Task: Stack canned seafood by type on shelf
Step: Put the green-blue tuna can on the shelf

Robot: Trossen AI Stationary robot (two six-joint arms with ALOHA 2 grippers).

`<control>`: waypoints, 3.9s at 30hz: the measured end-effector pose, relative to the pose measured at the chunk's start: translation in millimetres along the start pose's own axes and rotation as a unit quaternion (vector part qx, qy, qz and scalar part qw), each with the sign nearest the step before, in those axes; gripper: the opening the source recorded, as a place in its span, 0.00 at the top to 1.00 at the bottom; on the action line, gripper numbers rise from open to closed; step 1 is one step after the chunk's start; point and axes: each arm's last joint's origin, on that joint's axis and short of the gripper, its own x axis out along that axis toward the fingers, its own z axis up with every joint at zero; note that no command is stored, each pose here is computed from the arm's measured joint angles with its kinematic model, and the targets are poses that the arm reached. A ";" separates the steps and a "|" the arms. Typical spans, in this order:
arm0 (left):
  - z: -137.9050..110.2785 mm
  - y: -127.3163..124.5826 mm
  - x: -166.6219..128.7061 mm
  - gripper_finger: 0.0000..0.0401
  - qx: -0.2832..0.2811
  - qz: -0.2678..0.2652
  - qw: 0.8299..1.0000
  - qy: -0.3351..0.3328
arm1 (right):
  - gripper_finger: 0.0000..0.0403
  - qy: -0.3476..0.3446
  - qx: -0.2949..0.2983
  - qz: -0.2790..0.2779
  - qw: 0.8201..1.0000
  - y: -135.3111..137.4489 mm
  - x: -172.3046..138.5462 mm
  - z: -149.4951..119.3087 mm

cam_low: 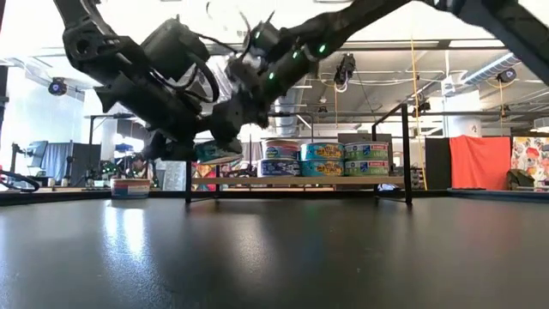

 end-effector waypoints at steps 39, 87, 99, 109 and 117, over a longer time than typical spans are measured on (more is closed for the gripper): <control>-1.5 2.8 28.0 0.00 0.011 -0.005 0.998 0.067 | 0.98 0.099 0.004 -0.020 0.995 -50.3 32.2 -21.5; 13.0 -15.3 24.7 0.00 0.059 0.028 0.988 0.138 | 0.98 0.112 -0.049 0.009 0.992 -45.7 33.6 -24.7; 12.4 -12.6 21.9 0.01 0.050 0.036 0.985 0.162 | 0.98 0.108 -0.047 0.008 0.993 -49.1 32.5 -24.8; 15.4 -15.3 22.3 0.04 0.061 0.031 0.984 0.167 | 0.98 0.111 -0.051 0.006 0.993 -49.7 32.2 -25.2; 16.2 -14.9 21.5 0.03 0.061 0.027 0.982 0.176 | 0.98 0.112 -0.051 0.003 0.992 -49.9 32.2 -25.4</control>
